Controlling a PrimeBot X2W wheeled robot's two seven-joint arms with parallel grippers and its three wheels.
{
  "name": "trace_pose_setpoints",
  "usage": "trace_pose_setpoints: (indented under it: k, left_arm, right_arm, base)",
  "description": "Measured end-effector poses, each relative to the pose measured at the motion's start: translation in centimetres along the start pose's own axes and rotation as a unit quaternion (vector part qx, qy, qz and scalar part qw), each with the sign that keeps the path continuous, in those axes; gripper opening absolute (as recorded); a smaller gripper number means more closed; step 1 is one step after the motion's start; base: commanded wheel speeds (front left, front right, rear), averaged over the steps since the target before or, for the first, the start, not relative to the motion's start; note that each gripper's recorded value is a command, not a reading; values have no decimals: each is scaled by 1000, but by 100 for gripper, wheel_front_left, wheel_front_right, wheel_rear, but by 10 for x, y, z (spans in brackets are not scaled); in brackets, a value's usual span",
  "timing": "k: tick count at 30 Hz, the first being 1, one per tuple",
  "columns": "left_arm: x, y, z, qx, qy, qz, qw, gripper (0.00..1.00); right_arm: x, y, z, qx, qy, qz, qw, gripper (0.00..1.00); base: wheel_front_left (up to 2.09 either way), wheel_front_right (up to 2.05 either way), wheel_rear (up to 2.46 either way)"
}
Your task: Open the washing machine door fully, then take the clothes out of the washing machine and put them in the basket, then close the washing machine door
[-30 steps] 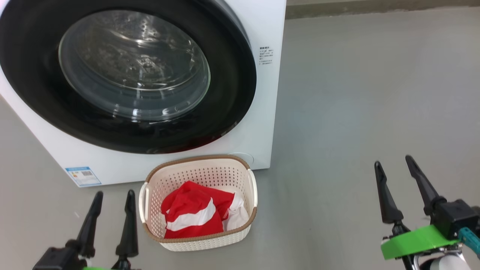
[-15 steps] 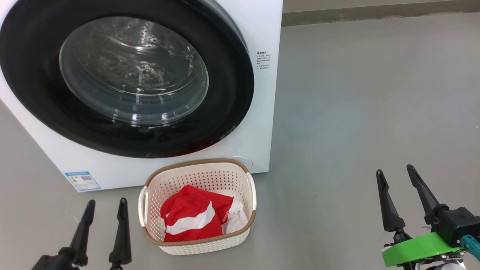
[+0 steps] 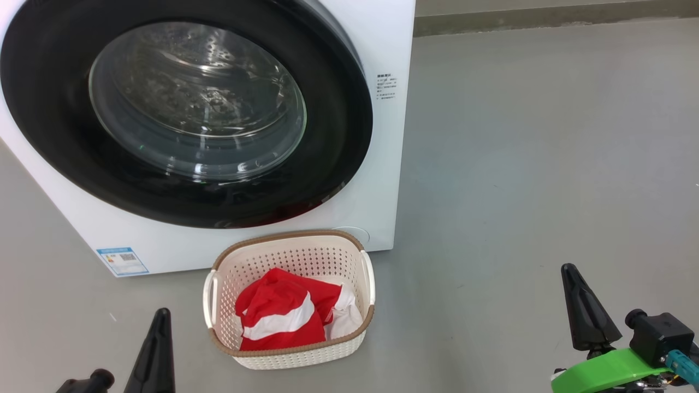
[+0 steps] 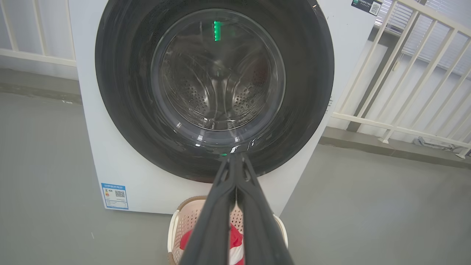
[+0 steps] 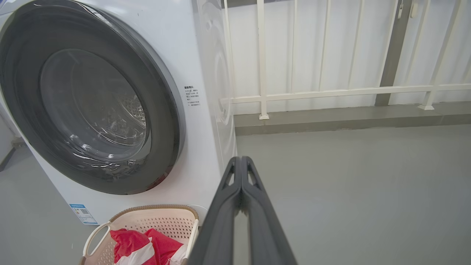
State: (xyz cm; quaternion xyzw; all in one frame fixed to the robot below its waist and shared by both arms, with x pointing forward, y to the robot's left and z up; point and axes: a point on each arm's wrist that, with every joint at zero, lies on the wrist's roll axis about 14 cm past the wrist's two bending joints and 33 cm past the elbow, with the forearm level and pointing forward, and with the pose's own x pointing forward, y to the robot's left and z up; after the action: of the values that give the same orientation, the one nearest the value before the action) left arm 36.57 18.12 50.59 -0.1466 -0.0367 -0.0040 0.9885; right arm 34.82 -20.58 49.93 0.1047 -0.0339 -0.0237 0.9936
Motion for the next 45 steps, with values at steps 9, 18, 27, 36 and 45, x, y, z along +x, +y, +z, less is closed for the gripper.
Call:
trace_pose_setpoints:
  k: [9, 18, 27, 36, 45]
  left_arm:
    - [-1, 5, -5, -51, 12, 14, 999, 0]
    - [-2, 9, -9, -100, 21, 27, 994, 0]
    - [-2, 12, -12, -145, 29, 36, 988, 0]
    - [0, 13, -14, -194, 35, 44, 979, 0]
    - [-1, 16, -18, -238, 42, 52, 969, 0]
  right_arm:
    - [0, -3, -5, 53, 13, -12, 998, 0]
    - [1, -6, -9, 107, 21, -24, 994, 0]
    - [2, -8, -12, 159, 28, -34, 986, 0]
    - [5, -9, -13, 204, 31, -39, 978, 0]
    - [5, -10, -18, 256, 40, -48, 965, 0]
  base:
    - [0, 0, 0]
    - [0, 0, 0]
    - [0, 0, 0]
    - [0, 0, 0]
    - [0, 0, 0]
